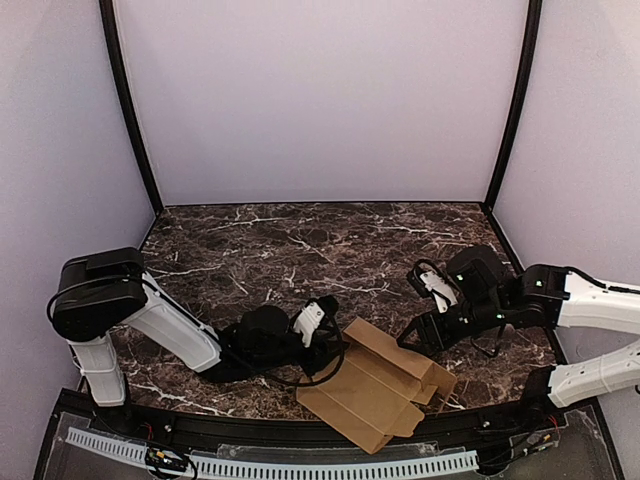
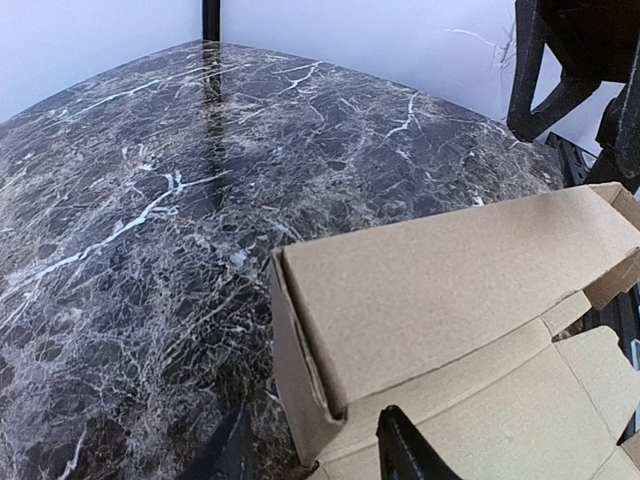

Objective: Fold the paper box

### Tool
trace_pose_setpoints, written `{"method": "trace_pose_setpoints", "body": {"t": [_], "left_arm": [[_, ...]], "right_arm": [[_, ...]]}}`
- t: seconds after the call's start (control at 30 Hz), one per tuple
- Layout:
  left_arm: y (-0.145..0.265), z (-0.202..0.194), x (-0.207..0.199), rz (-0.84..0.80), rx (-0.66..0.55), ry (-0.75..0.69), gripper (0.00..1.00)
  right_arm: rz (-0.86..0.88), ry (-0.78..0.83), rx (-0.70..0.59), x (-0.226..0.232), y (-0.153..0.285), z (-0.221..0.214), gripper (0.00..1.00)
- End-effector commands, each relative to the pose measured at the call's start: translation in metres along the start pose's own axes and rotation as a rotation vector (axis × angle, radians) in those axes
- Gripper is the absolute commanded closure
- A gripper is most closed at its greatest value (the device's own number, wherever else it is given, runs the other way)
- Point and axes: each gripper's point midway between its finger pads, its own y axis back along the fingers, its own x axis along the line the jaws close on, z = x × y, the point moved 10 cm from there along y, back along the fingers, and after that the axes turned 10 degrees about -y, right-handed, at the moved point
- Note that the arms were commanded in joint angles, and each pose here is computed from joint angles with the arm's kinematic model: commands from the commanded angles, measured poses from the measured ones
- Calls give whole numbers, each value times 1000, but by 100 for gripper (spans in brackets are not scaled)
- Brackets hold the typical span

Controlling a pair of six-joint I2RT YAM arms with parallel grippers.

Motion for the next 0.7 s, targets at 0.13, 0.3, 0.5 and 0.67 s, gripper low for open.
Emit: {"method": "trace_pose_setpoints", "body": {"t": [0.13, 0.3, 0.5, 0.67], "left_arm": [[-3, -11, 0, 103, -21, -17, 62], [-6, -12, -1, 107, -19, -27, 64], [-10, -10, -2, 96, -11, -32, 69], [-12, -7, -2, 89, -16, -31, 74]], "right_arm": [[4, -14, -26, 3, -2, 8, 37], [8, -17, -24, 3, -2, 8, 37], [12, -22, -21, 3, -3, 7, 37], [14, -21, -16, 3, -3, 6, 37]]}}
